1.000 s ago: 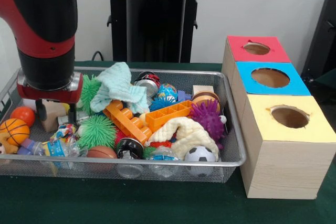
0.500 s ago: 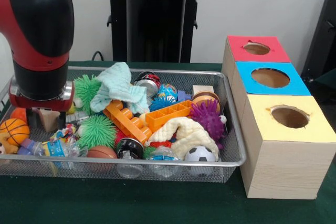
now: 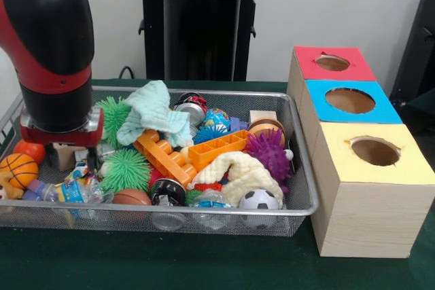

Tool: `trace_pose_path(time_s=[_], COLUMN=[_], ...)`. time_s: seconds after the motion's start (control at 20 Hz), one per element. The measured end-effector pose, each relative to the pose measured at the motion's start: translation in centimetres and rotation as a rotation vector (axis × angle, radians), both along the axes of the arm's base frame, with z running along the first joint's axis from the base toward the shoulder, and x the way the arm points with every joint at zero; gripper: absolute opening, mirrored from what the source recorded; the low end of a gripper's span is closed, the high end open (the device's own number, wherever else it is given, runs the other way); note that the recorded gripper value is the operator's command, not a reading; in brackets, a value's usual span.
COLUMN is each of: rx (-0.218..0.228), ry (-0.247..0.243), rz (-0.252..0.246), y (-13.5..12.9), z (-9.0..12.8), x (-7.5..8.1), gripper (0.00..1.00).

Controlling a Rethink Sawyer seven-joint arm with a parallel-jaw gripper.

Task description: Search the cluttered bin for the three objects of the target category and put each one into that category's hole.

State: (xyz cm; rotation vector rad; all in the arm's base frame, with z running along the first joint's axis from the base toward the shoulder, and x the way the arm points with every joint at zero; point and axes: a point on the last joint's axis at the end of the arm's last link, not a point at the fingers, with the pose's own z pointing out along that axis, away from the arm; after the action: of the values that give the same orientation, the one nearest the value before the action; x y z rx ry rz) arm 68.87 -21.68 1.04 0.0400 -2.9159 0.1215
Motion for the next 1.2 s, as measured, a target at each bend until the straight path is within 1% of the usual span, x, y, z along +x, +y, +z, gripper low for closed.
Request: trace_pose_path(time_s=[0.15,0.45,0.7,0.95,1.2], rx=[0.013,0.026,0.020,0.016,0.024], ry=[-0.003,-0.009,0.001,0.028,0.058], rz=[-0.016,-0.036,-0.035,-0.033,-0.037], y=[-0.1,-0.4,-0.5,-0.4,-0.2], z=[0.1,0.3,-0.1,-1.3,-3.1], x=[0.0,0.1,-0.2,-1.1,-2.2], gripper=[1.00,1.00,1.00,1.00,1.00])
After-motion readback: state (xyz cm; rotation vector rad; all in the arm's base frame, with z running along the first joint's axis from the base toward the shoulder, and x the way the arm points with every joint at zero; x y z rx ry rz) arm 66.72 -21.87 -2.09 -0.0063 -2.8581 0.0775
